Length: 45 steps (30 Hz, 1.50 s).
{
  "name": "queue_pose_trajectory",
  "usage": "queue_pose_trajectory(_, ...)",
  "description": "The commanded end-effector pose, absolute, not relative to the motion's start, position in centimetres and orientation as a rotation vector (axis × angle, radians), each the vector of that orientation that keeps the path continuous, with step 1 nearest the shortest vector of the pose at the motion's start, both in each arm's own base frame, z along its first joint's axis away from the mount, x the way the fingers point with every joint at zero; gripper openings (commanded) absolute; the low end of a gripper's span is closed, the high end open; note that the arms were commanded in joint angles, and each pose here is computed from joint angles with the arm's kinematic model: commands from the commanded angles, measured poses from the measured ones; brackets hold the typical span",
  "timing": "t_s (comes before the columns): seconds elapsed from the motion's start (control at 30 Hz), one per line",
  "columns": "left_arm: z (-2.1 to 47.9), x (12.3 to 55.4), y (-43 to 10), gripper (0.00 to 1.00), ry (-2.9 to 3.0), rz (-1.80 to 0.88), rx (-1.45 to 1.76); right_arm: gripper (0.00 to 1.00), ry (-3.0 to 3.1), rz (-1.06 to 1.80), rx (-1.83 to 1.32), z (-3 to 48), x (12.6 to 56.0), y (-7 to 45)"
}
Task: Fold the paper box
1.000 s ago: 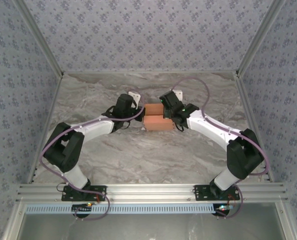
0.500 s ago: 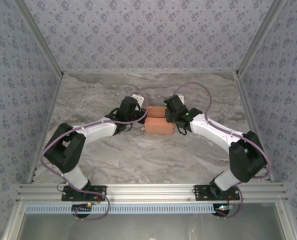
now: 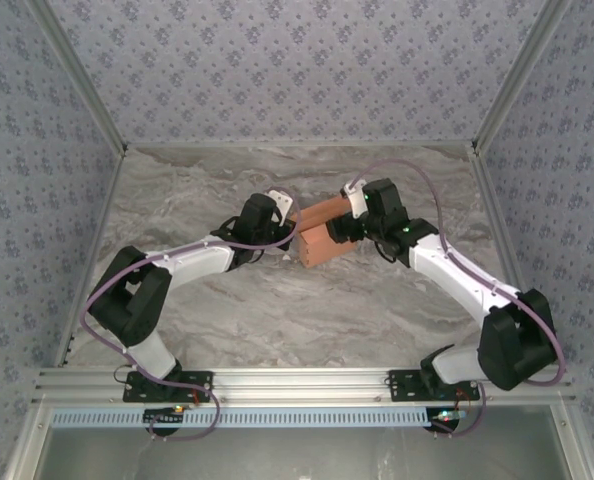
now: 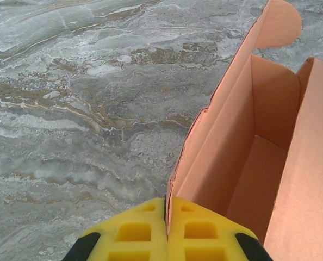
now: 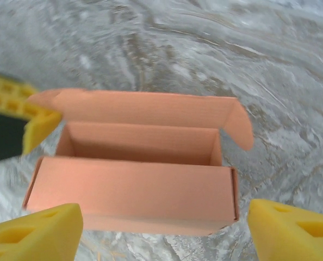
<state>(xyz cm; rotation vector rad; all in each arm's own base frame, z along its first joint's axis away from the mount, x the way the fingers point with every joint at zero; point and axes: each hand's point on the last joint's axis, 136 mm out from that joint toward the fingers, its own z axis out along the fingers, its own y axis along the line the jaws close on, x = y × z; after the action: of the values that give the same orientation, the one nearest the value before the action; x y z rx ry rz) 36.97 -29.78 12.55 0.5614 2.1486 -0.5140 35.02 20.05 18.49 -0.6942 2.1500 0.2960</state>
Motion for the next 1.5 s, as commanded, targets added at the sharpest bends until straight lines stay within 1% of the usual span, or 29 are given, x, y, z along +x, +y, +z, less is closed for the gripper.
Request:
queue_pose_trajectory(0.0,15.7,37.0,-30.9,0.00,2.072,-0.542,0.627,0.98,1.812,0.214,-1.271,18.3,32.0,21.7)
queue_pose_trajectory(0.03,15.7,36.8,-31.0,0.00,2.064,-0.546,0.646,1.00,1.737,0.150,-1.362,17.9,31.9,21.4)
queue_pose_trajectory(0.1,15.8,36.8,-31.1,0.00,2.054,-0.546,0.665,1.00,1.642,0.069,-1.517,17.6,31.8,20.9)
queue_pose_trajectory(0.2,15.9,36.5,-31.4,0.00,2.036,-0.555,0.702,1.00,1.561,0.090,-1.730,17.1,31.3,20.3)
queue_pose_trajectory(0.47,16.5,35.8,-32.5,0.00,1.991,-0.620,0.772,1.00,1.358,0.035,-1.939,19.0,34.6,21.0)
queue_pose_trajectory(0.6,16.6,35.5,-32.7,0.00,1.976,-0.638,0.797,1.00,1.374,0.053,-2.077,17.2,34.8,21.1)
queue_pose_trajectory(0.87,16.7,35.2,-33.1,0.00,1.965,-0.654,0.833,1.00,1.432,0.214,-2.108,16.9,33.1,22.1)
queue_pose_trajectory(0.93,16.7,35.2,-33.1,0.00,1.961,-0.657,0.840,1.00,1.442,0.190,-2.115,16.5,33.3,22.0)
queue_pose_trajectory(1.03,16.8,35.0,-33.3,0.00,1.952,-0.670,0.853,1.00,1.411,0.055,-2.172,14.7,34.4,21.4)
queue_pose_trajectory(1.1,16.8,34.8,-33.5,0.00,1.944,-0.685,0.866,1.00,1.416,0.022,-2.180,14.2,35.0,21.3)
queue_pose_trajectory(1.33,17.0,34.4,-33.9,0.00,1.920,-0.718,0.895,1.00,1.401,-0.005,-2.172,14.0,36.0,22.0)
queue_pose_trajectory(1.47,17.1,34.2,-34.1,0.00,1.914,-0.728,0.907,1.00,1.410,0.035,-2.216,13.3,35.3,22.3)
